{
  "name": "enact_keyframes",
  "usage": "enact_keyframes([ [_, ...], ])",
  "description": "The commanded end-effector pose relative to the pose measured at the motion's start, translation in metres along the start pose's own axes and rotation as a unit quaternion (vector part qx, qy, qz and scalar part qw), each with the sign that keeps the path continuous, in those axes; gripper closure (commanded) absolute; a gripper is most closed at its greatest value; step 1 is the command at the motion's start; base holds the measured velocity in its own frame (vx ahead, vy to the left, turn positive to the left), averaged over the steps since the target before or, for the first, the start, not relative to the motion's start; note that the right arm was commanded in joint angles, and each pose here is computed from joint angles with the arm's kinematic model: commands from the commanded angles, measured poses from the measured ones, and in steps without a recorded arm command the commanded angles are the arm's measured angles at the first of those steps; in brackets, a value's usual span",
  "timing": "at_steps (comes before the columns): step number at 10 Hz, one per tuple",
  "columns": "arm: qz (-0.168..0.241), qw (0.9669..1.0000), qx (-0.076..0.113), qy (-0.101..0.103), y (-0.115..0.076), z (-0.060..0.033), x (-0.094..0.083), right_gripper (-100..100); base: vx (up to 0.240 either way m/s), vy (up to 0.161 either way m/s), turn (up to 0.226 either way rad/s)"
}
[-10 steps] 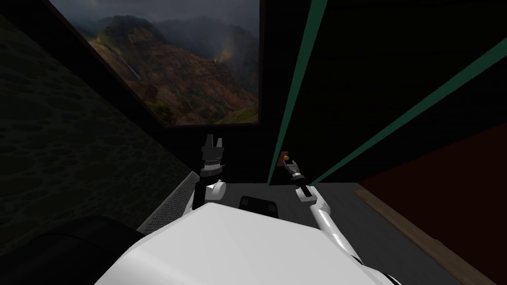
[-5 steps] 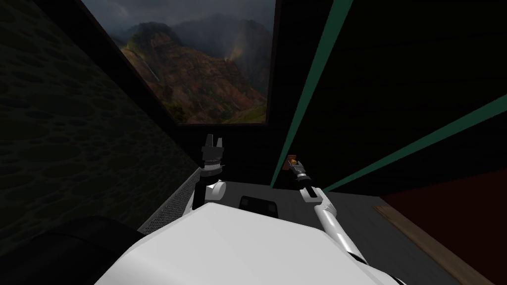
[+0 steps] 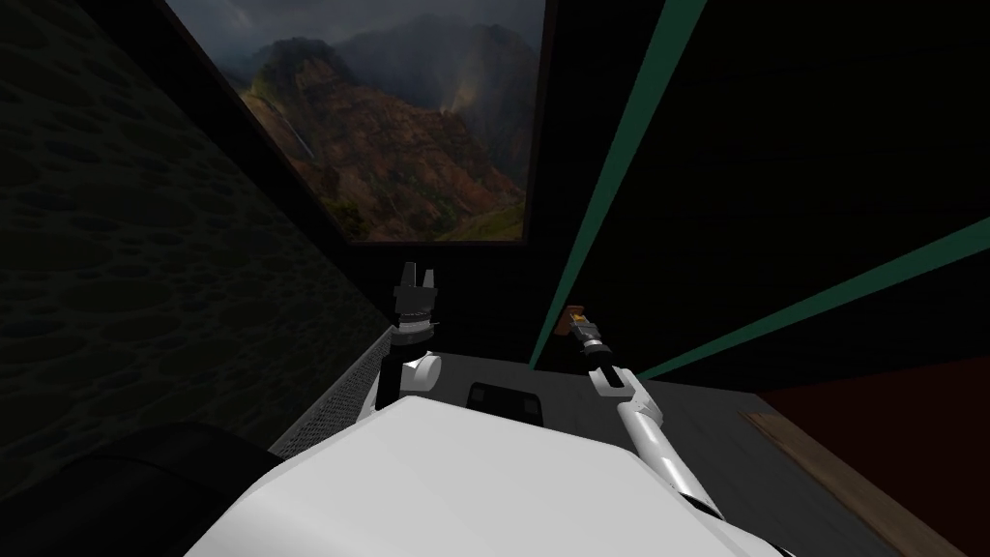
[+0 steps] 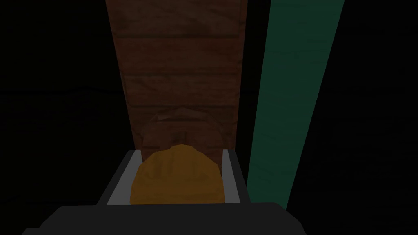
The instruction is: Pull the door open
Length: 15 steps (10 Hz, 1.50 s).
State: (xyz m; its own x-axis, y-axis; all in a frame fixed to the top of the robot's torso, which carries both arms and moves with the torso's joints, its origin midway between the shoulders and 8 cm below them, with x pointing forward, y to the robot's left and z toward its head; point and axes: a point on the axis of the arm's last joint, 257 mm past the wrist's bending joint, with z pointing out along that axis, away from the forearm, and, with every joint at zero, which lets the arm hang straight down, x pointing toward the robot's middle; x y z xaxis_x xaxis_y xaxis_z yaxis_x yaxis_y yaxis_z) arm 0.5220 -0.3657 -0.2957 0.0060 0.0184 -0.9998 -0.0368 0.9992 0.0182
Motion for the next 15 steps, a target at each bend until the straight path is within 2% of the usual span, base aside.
enact_keyframes([
  [1, 0.001, 1.0, -0.001, 0.001, 0.0019, -0.0003, 0.0012, 100, 0.0, 0.0, 0.0],
  [3, 0.001, 1.0, -0.001, 0.001, 0.0019, -0.0003, 0.0012, 100, 0.0, 0.0, 0.0],
  [6, 0.05, 0.9987, 0.003, -0.003, -0.0006, 0.0018, -0.0009, 100, -0.027, -0.027, 0.049],
  [8, 0.089, 0.996, 0.005, -0.005, -0.0013, 0.0033, -0.0018, 100, -0.044, -0.032, 0.057],
  [10, 0.129, 0.9916, 0.008, -0.008, -0.0021, 0.0052, -0.0028, 100, -0.047, -0.041, 0.067],
  [11, 0.134, 0.9909, 0.008, -0.008, -0.0021, 0.0052, -0.0028, 100, -0.038, -0.036, 0.042],
  [13, 0.179, 0.9837, 0.011, -0.012, -0.0031, 0.0073, -0.0039, 100, -0.047, -0.03, 0.069],
  [14, 0.184, 0.9827, 0.011, -0.012, -0.0031, 0.0073, -0.0039, 100, -0.04, -0.031, 0.038],
  [15, 0.21, 0.9775, 0.012, -0.014, -0.0037, 0.0084, -0.0045, 100, -0.039, -0.033, 0.061],
])
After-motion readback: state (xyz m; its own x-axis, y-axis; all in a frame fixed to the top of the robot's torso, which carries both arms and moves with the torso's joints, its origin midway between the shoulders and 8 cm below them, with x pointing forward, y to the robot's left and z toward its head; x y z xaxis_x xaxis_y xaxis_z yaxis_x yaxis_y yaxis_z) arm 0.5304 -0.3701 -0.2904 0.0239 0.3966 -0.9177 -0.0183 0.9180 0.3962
